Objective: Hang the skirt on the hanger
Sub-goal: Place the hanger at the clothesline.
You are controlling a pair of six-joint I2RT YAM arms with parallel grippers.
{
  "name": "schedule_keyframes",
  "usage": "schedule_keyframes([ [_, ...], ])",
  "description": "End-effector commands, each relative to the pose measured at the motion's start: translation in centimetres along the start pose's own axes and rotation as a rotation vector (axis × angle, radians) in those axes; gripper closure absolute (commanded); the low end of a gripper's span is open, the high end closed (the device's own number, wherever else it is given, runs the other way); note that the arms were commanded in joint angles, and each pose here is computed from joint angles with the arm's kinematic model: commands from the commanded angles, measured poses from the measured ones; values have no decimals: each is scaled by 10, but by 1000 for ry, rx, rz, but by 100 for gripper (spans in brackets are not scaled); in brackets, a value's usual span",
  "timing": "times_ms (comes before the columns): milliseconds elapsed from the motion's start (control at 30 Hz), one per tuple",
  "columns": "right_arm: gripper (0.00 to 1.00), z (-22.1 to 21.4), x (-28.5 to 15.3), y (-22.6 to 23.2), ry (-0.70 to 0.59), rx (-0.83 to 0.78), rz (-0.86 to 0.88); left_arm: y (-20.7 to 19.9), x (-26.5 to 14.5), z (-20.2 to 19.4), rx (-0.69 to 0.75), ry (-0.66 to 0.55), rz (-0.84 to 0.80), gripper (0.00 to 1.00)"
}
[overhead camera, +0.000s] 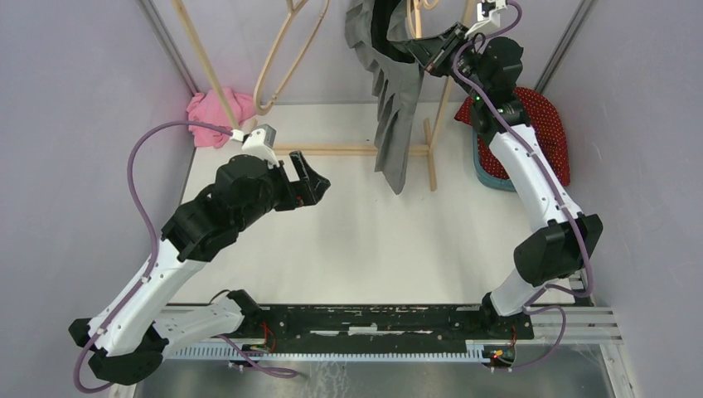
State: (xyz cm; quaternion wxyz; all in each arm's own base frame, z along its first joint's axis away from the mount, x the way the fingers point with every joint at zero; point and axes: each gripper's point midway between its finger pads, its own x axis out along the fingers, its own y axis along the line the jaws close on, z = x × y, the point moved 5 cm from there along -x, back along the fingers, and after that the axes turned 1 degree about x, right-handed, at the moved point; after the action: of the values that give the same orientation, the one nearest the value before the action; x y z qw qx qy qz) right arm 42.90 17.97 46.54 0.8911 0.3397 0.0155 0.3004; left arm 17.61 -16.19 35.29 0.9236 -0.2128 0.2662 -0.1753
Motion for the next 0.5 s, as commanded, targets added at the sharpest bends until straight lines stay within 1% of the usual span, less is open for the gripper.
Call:
schedule_keyframes([
  [0, 98, 25, 6, 16, -116, -34, 104, -10, -2, 16, 50, -57, -45, 1],
  [467, 98, 22, 27, 6, -193, 35, 203, -12, 4, 16, 73, -45, -41, 1],
])
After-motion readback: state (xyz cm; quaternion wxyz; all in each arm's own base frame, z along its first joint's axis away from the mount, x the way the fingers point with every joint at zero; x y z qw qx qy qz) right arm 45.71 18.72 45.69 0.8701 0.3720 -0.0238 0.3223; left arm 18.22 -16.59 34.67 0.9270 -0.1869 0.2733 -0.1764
